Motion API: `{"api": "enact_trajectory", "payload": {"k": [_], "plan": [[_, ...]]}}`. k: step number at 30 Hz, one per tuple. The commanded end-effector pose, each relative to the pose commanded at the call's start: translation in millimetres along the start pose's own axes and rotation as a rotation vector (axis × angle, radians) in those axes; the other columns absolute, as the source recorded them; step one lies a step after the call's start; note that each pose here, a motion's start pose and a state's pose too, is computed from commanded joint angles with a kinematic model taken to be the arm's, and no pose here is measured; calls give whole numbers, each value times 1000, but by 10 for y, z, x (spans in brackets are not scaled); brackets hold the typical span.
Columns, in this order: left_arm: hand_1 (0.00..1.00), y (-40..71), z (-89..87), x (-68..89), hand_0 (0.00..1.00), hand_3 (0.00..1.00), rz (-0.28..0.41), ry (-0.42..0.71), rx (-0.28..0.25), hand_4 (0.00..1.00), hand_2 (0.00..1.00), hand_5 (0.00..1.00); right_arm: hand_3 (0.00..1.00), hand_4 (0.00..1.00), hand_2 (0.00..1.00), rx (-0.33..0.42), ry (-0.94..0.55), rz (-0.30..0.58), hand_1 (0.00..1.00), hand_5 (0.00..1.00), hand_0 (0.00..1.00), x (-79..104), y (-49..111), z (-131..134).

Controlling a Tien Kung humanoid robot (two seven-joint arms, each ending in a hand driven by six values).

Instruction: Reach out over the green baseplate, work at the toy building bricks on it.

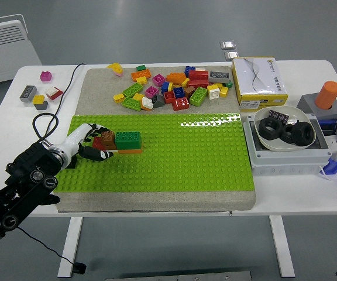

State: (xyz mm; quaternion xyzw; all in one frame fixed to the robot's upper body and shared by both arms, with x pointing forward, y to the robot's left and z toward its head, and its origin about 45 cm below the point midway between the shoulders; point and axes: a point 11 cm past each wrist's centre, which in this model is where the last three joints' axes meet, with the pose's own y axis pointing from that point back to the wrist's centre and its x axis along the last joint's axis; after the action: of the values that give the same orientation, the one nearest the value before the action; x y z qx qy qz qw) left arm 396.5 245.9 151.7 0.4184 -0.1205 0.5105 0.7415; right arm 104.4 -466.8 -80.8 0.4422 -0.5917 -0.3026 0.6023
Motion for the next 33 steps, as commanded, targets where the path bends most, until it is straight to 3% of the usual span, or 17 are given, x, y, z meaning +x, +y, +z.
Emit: {"api": "enact_trajectory", "payload": {"k": [5,10,11,16,17,22,23,28,29,33], "plan": [[925,41,49,45,876,806,20,-14,-19,904,908,68,710,783,641,-1,-3,0,677,773,512,5,-1,9],[925,156,201,189,876,806,99,-49,-70,904,908,68,710,783,641,-4,-5,0,677,773,512,9,-2,29],[929,194,234,233,891,796,124,-58,-82,964,906,230,710,783,641,-5,-5,0,679,773,512,8,-2,35],[929,368,332,347,891,796,218,-113,-122,964,906,230,710,783,641,-10,-8,-1,679,773,512,5,-3,66],[927,408,353,349,900,730,236,-134,-131,966,899,314,709,781,641,-11,-9,-2,677,770,512,3,-3,72],[927,541,422,226,900,730,293,-251,-161,966,899,314,709,781,641,-16,-18,-5,677,770,512,-9,-4,102],[927,547,423,202,958,640,303,-273,-165,972,886,630,707,774,641,-17,-19,-6,677,764,512,-11,-4,105],[927,507,374,88,958,640,346,-382,-173,972,886,630,707,774,641,-18,-25,-8,677,764,512,-15,-4,105],[929,497,356,73,972,623,351,-401,-170,956,881,845,706,773,641,-18,-26,-8,676,763,512,-15,-4,104],[929,473,294,14,972,623,358,-459,-160,956,881,845,706,773,641,-18,-27,-9,676,763,512,-12,-4,104]]}}
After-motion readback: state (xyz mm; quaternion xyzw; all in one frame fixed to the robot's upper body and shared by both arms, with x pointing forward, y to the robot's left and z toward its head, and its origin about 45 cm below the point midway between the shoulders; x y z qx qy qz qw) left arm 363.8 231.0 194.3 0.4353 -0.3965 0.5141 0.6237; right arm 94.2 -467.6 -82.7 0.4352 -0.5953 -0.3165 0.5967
